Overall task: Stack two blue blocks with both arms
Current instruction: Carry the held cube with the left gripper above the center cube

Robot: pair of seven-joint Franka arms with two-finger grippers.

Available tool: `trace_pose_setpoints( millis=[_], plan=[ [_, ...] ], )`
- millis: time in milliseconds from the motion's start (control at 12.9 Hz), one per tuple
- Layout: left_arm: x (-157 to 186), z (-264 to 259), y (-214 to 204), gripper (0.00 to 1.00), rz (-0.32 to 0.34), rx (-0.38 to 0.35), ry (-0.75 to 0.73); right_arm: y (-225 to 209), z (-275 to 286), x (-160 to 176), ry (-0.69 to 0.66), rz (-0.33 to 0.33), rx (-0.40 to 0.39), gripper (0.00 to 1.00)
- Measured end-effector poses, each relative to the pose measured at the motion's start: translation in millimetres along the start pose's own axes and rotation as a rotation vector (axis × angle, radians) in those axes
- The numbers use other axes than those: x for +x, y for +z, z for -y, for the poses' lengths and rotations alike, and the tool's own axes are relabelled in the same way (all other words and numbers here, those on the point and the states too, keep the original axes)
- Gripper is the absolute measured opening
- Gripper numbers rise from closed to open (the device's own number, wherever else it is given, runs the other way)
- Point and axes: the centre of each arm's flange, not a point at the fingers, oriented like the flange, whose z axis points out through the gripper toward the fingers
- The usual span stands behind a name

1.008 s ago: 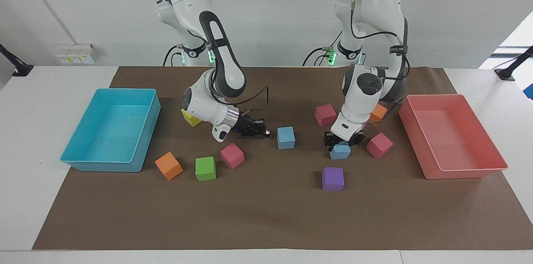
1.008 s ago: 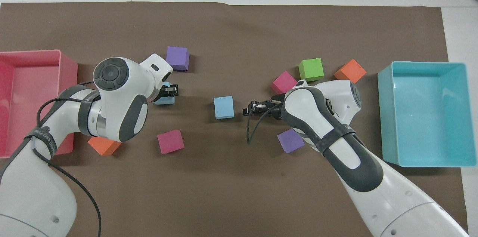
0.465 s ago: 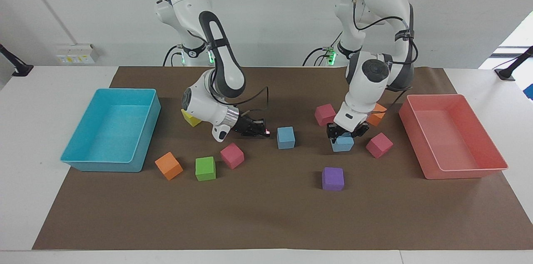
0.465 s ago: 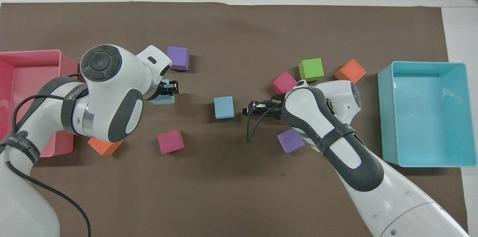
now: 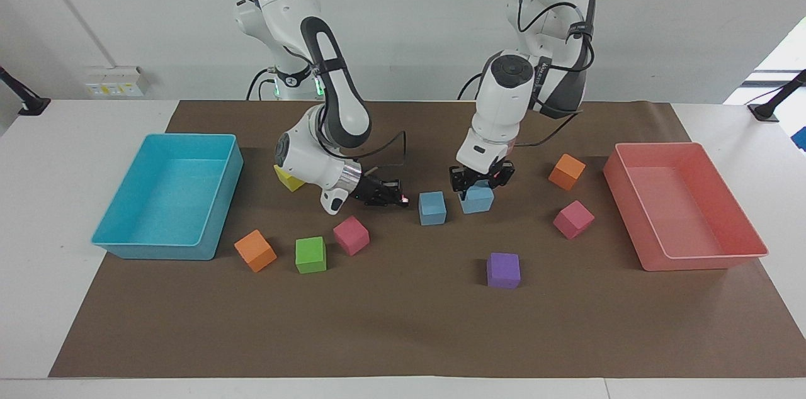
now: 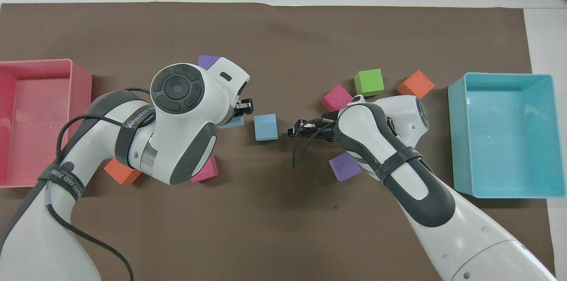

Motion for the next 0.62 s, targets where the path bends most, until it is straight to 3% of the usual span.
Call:
trace_pose_setpoints(
  millis=[620],
  plan=[
    [-16, -58, 22, 0.59, 0.000, -0.007, 0.086, 0, 0, 0, 0.000, 0.000, 0.000, 0.01]
  ],
)
